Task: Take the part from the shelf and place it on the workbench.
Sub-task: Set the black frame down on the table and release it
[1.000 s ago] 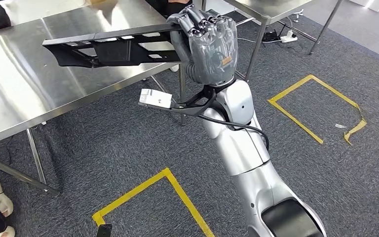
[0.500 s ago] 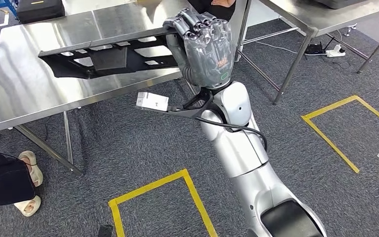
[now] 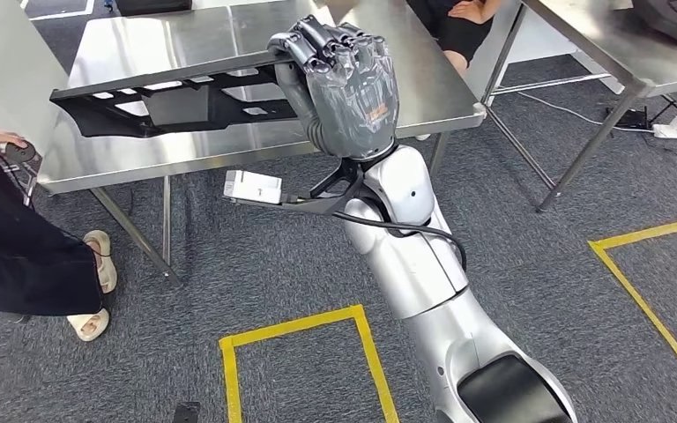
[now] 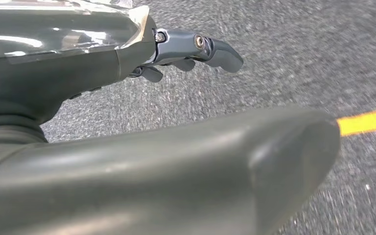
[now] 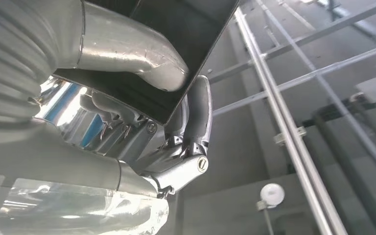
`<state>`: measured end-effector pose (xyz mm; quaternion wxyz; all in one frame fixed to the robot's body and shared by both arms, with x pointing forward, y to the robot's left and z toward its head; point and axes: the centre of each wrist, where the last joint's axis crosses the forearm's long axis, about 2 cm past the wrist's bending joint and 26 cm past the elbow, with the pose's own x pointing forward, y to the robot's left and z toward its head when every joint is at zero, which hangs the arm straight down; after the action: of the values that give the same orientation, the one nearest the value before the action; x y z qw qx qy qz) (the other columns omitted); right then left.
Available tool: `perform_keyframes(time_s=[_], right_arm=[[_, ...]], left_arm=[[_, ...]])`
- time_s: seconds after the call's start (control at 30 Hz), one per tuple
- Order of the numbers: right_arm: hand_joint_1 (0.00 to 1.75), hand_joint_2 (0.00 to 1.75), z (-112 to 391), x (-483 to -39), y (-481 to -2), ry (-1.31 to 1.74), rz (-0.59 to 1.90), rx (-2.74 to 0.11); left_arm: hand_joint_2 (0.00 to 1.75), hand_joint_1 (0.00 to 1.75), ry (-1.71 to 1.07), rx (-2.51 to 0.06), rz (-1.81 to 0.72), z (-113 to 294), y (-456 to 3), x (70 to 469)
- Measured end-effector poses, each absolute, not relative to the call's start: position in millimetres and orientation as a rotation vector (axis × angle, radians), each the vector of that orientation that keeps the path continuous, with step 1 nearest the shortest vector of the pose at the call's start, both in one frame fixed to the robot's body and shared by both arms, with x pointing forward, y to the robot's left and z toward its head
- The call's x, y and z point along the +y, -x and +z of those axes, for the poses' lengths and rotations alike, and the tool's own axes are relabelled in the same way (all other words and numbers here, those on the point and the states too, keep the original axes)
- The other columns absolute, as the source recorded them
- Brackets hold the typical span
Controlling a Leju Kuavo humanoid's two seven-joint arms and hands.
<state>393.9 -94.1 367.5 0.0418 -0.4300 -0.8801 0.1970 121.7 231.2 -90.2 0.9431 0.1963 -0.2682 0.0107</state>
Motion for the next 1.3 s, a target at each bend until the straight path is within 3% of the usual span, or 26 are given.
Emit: perform_keyframes(time_s=[0.33,0.93,1.3], right_arm=[[1.75,1.75,369.7,-95.9,-397.1,1.304,0.598,-2.690],[1.75,1.75,428.0,-98.5,-417.5,1.411,0.572,-2.646],[1.75,1.75,424.2,-108.6,-431.6,1.422,0.646,-2.566]], left_arm=[[0.00,0.00,-0.390,-0.545,0.012,-89.5,-123.7,229.2],[0.00,0.00,-0.359,-0.540,-0.032,-88.7,-126.8,227.2],[0.00,0.00,-0.350,-0.540,-0.033,-87.7,-129.9,225.9]])
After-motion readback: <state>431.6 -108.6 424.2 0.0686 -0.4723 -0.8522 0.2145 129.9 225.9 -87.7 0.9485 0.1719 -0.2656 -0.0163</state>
